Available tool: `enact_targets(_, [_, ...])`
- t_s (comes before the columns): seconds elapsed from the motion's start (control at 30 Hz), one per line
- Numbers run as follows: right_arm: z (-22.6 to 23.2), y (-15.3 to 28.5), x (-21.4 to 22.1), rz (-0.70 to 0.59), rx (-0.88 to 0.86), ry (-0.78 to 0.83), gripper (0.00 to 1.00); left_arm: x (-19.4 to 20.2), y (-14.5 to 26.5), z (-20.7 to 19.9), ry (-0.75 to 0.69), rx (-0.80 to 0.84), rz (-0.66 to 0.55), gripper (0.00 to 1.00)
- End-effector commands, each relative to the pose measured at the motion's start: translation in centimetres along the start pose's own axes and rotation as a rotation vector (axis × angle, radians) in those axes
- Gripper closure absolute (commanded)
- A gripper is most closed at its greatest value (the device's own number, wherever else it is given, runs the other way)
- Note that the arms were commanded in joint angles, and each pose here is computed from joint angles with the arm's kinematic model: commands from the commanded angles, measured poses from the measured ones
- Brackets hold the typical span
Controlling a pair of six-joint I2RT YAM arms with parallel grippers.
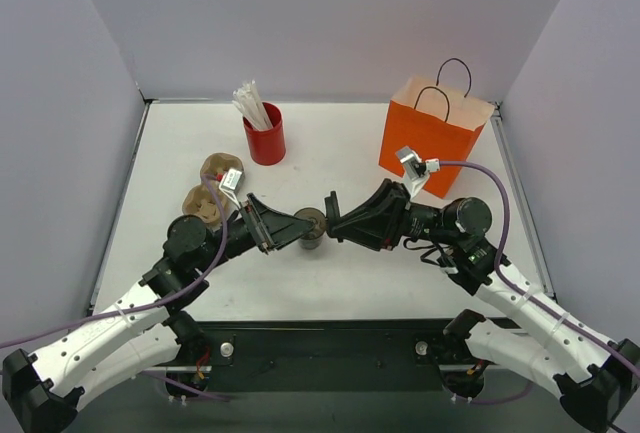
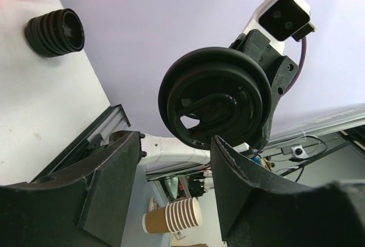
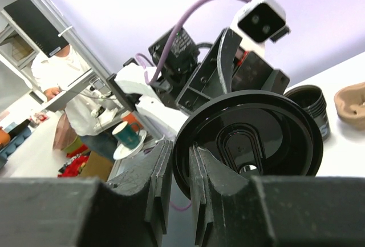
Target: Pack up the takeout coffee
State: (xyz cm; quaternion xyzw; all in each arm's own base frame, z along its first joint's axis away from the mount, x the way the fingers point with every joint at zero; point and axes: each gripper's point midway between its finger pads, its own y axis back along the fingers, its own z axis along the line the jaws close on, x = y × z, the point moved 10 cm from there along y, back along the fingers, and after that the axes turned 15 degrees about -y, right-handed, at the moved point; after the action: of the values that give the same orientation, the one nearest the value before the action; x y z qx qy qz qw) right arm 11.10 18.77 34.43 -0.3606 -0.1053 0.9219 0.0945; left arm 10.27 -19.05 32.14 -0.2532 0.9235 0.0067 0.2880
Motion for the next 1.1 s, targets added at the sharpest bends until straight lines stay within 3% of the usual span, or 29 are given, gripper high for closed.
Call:
enact_targets(0.0, [1.1, -0.8, -1.3, -0.093, -0.113, 0.143, 0.82, -0.7, -0.1, -1.4, 0.024, 0.116, -0.038, 0.37])
enact_targets(0.73, [0.1, -1.1, -0.7, -0.117, -0.120, 0.115, 0.82, 0.1, -2.0, 0.5, 0.091, 0.092, 0.025, 0.41])
enact_targets(0.83, [0.0, -1.0, -0.6, -0.121, -0.121, 0.117, 0.82, 0.1, -2.2, 0.5, 0.098, 0.101, 0.030, 0.49])
enact_targets(1.07, [-0.4, -1.1, -0.2, -0.121, -0.123, 0.095, 0.82, -0.2, -2.1, 0.1, 0.097, 0.100, 0.016, 0.54])
